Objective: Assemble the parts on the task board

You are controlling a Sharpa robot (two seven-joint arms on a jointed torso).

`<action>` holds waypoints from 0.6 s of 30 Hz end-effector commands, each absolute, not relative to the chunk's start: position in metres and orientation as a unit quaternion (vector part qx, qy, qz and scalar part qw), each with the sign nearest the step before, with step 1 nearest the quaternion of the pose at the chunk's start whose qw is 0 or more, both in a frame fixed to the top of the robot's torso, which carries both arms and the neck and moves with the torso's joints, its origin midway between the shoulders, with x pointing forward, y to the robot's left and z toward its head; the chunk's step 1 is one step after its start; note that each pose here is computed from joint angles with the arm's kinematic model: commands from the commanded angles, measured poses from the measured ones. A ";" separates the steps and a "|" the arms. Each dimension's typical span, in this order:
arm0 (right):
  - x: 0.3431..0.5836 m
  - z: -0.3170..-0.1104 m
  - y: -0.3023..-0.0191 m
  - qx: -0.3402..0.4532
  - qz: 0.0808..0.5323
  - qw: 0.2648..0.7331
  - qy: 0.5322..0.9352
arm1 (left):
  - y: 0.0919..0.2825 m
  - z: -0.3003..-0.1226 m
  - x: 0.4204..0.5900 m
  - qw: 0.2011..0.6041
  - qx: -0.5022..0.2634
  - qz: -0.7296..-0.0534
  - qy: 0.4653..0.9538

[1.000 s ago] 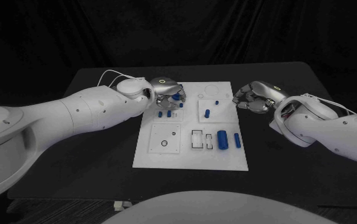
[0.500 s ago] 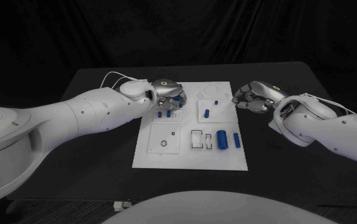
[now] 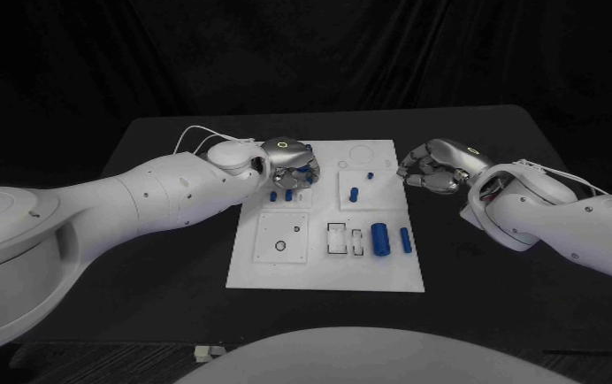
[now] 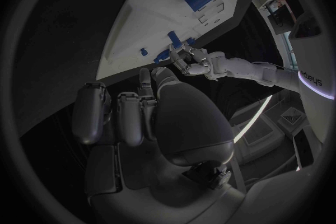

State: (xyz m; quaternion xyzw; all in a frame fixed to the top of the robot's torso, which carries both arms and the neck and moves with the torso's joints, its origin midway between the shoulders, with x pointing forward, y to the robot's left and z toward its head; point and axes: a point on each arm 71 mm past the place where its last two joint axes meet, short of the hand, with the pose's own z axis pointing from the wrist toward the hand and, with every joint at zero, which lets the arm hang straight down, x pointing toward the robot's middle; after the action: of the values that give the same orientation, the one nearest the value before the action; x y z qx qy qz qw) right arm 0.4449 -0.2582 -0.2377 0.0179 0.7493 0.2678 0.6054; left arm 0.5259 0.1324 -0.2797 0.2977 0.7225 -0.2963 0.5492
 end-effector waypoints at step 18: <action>0.444 -0.241 -0.260 0.021 0.260 0.600 0.756 | 0.144 -0.254 0.517 0.596 0.300 -0.317 0.674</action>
State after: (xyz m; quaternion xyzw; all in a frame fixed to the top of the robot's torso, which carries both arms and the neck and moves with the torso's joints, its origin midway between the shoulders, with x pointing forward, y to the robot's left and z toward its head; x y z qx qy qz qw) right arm 0.4445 -0.2582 -0.2387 0.0176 0.7511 0.2675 0.6034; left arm 0.5161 0.1461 -0.2647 0.2958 0.6932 -0.3107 0.5791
